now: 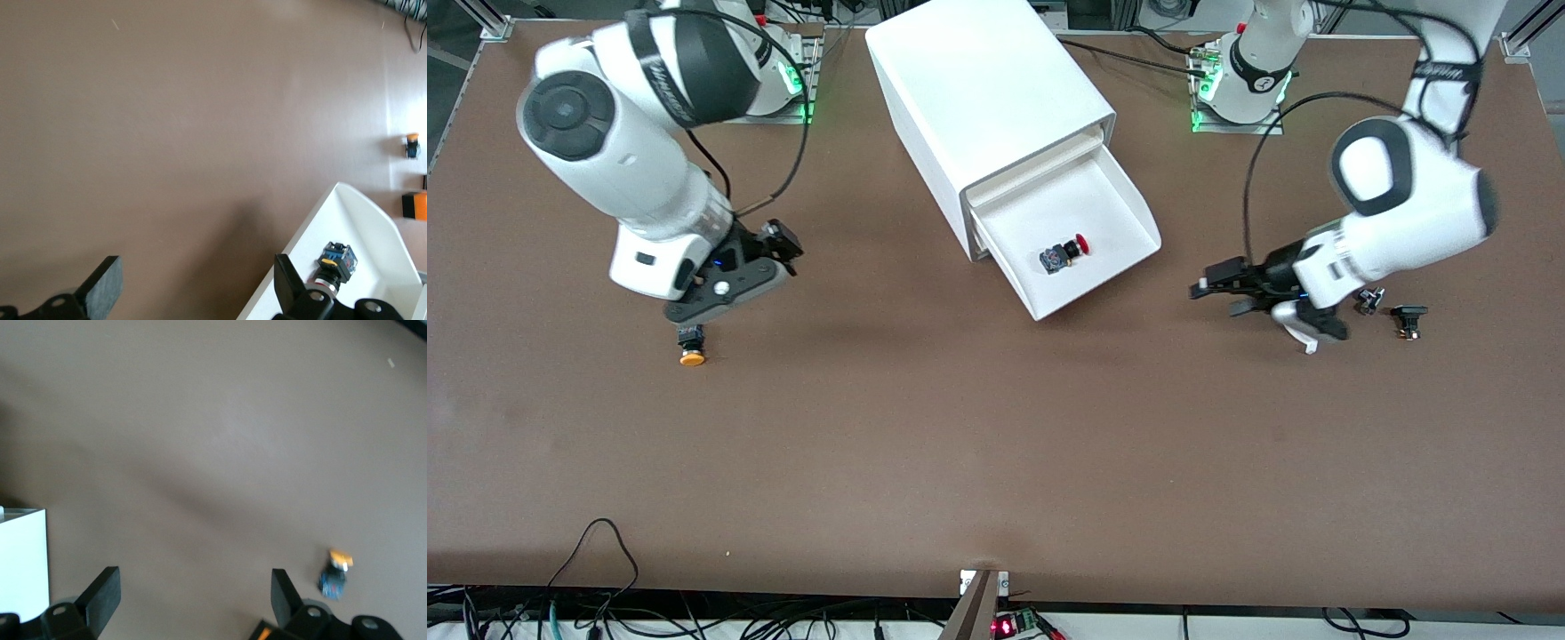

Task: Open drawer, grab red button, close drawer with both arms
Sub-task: 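Release the drawer and withdraw the left gripper while the right gripper approaches, then lower the right gripper into the open drawer over the red button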

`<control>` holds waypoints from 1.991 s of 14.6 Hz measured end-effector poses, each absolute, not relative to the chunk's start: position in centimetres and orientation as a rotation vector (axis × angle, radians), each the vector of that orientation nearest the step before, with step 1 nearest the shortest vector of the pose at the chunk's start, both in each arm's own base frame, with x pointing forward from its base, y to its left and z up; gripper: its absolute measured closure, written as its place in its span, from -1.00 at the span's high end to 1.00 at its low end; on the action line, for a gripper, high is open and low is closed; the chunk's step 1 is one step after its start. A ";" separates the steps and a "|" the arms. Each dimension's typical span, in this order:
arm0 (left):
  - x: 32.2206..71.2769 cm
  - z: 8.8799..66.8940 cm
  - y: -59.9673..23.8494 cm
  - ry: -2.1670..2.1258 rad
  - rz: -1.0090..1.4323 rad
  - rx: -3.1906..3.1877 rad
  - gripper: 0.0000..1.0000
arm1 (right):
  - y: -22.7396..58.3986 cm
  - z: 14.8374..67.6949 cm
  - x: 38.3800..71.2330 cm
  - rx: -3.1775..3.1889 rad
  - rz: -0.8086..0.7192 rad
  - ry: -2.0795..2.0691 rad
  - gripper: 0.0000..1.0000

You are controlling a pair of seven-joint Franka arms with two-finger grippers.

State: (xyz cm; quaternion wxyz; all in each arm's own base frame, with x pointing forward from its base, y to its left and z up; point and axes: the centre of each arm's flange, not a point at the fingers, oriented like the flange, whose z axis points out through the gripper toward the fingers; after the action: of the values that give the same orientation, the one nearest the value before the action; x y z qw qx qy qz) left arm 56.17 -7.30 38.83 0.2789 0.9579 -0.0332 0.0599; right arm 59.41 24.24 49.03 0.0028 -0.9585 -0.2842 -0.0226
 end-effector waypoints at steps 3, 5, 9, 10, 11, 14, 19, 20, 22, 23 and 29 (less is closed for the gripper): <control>54.9 45.7 -4.9 -0.255 0.222 2.718 1.00 | 29.5 50.6 59.2 -2.934 -0.171 -1.020 1.00; 54.1 51.8 -2.7 -0.372 0.186 2.825 1.00 | 33.3 52.1 58.9 -2.862 -0.227 -1.063 1.00; 53.2 58.9 -2.4 -0.405 0.104 3.083 1.00 | 40.7 51.1 58.1 -2.739 -0.255 -1.224 1.00; 53.2 58.9 -2.9 -0.360 0.087 3.110 1.00 | 42.7 50.3 57.5 -2.712 -0.250 -1.264 1.00; 53.2 58.6 -3.1 -0.335 0.077 3.125 1.00 | 44.6 49.4 57.0 -2.689 -0.242 -1.296 1.00; 53.5 58.1 -2.7 -0.323 0.059 3.166 1.00 | 49.8 46.1 55.5 -2.607 -0.297 -1.371 1.00; 53.6 58.0 -2.1 -0.304 0.054 3.171 1.00 | 54.3 42.6 52.9 -2.487 -0.307 -1.612 1.00; 53.6 58.0 -2.1 -0.303 0.054 3.171 1.00 | 54.4 42.6 52.7 -2.491 -0.318 -1.669 1.00; 53.6 58.0 -2.1 -0.298 0.054 3.172 1.00 | 54.8 42.0 52.0 -2.485 -0.305 -1.815 1.00; 53.6 58.0 -1.9 -0.292 0.053 3.172 1.00 | 55.3 41.6 51.4 -2.459 -0.293 -1.899 1.00; 53.6 57.9 -1.5 -0.278 0.052 3.172 1.00 | 57.8 39.7 48.4 -2.310 -0.224 -2.125 1.00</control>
State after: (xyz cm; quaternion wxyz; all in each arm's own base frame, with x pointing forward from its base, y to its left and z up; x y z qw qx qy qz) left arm 53.64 -1.53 57.91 -0.0215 0.9958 -0.0874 0.0162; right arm 48.45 57.78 39.65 -0.0025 -0.7341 -0.6752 -0.0712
